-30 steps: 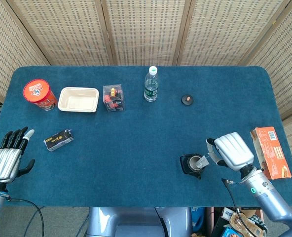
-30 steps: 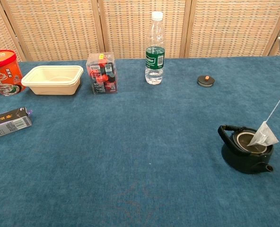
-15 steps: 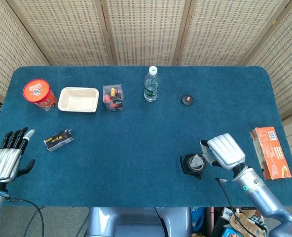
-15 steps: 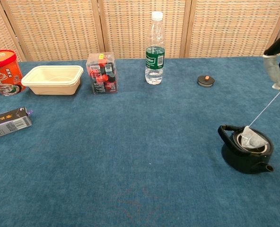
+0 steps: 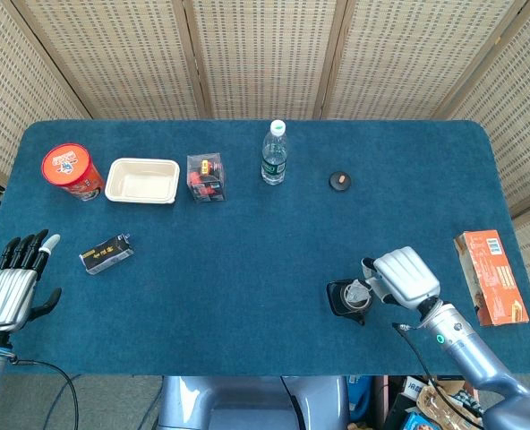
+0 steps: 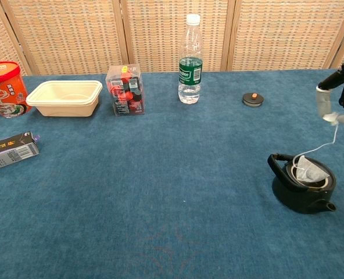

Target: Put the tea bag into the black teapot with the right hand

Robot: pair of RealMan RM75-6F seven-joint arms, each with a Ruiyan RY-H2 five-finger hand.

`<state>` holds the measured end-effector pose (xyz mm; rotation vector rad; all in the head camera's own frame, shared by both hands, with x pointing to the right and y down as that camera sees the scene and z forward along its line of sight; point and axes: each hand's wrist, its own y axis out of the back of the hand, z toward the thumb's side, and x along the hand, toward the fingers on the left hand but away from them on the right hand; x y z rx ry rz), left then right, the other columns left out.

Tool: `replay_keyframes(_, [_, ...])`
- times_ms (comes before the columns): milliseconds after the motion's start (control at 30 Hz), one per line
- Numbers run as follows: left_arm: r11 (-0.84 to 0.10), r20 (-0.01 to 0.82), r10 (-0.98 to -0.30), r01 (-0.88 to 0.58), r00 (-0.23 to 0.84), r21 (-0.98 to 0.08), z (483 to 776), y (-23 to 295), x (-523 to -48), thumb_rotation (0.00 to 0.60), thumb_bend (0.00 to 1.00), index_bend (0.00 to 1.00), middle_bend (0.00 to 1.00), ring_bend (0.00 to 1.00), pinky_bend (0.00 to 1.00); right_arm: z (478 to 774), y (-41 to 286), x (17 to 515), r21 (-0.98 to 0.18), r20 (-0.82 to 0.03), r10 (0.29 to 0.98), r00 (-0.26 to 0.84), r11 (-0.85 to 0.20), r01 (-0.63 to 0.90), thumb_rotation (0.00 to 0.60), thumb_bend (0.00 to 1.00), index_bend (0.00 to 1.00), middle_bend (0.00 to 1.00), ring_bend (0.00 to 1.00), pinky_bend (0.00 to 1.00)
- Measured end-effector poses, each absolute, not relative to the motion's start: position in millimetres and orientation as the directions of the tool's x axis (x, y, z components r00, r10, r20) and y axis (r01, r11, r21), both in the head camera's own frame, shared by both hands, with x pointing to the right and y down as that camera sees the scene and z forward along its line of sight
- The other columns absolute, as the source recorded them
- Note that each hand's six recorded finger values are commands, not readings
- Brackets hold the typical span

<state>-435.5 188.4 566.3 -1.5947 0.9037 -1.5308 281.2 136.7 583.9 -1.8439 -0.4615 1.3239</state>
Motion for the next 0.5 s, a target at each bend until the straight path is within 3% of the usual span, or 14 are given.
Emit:
replay_keyframes(133, [-0.481,0.480,-0.876,0.004,0.041,-0.877,565.5,187.8,-435.7,0.600,0.37,0.00,0.00,0.00,0.00,584.6,135.7,281.8,-0.772,-0.622,0.681,0.385,-0.614,-0.162,0.374,0.63,0.25,0.86,0.93,1.00])
replay_keyframes(233, [-0.480,0.480,-0.876,0.006,0.041,-0.877,564.6,187.0,-435.8,0.600,0.37,0.00,0.00,0.00,0.00,585.2,135.1,281.6,-0.766,-0.630,0.672,0.390,-0.622,-0.165,0.360,0.63,0.22,0.85,0.93,1.00])
replay_keyframes(300, [-0.478,0.478,-0.877,0.009,0.042,-0.878,563.7,186.2,-435.4,0.600,0.37,0.00,0.00,0.00,0.00,586.2,135.1,280.7,-0.757,-0.638,0.660,0.396,-0.632,-0.166,0.381,0.63,0.22,0.85,0.93,1.00])
replay_keyframes(400, [-0.477,0.477,-0.878,0.009,0.043,-0.879,562.9,185.6,-435.0,0.600,0.37,0.00,0.00,0.00,0.00,587.6,135.5,279.6,-0.746,-0.648,0.644,0.406,-0.643,-0.171,0.457,0.65,0.22,0.86,0.93,1.00])
replay_keyframes(500, [-0.477,0.477,-0.878,0.010,0.045,-0.879,562.1,185.1,-434.4,0.600,0.37,0.00,0.00,0.00,0.00,589.8,136.7,278.4,-0.732,-0.662,0.622,0.419,-0.656,-0.184,0.481,0.70,0.22,0.87,0.93,1.00])
